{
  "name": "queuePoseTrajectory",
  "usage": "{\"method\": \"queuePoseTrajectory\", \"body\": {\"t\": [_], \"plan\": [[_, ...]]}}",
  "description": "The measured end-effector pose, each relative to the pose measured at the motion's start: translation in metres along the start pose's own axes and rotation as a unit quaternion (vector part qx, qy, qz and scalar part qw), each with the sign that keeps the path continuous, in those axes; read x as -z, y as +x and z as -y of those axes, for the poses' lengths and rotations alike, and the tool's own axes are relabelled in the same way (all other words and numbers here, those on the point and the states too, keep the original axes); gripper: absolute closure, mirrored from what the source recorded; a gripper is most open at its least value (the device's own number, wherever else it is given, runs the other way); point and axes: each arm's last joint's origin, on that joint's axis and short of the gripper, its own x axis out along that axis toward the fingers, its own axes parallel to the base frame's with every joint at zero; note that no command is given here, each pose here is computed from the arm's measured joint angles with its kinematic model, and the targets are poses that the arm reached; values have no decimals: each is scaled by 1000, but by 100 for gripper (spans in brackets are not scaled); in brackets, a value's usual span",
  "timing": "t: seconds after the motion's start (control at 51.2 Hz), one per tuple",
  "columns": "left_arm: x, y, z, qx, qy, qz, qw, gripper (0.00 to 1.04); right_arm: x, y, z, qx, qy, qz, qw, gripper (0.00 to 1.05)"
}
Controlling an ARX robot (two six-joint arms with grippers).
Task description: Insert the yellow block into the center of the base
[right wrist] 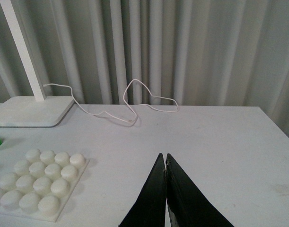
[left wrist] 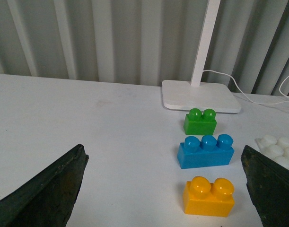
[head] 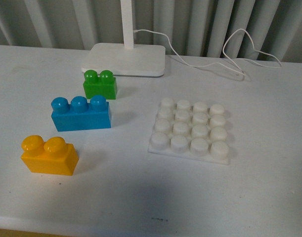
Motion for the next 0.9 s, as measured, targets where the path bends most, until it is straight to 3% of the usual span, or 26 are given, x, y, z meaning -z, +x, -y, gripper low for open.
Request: {"method": "queuePoseTrajectory", "body": {"t": [0.312, 0.527, 0.644, 0.82, 0.859, 0.898], "plan": [[0, 0, 0, 0, 0, 0, 1000, 6, 3, -9, 0, 0, 0, -3, 1000, 104], [0, 0, 0, -2, 0, 0, 1000, 6, 2, -9, 0, 0, -1, -2, 1000, 64], [1, 5, 1, -10, -1, -48, 999, 6, 3, -9, 0, 0, -1, -3, 1000, 47], [-22, 23, 2, 69, 53, -47, 995, 6, 3, -9, 0, -1, -1, -2, 1000, 15], [-32, 32, 2, 112, 87, -55, 988, 6, 3, -9, 0, 0, 0, -2, 1000, 8], [-34, 41, 4, 158, 121, -70, 978, 6, 3, -9, 0, -1, 0, -2, 1000, 9]]}}
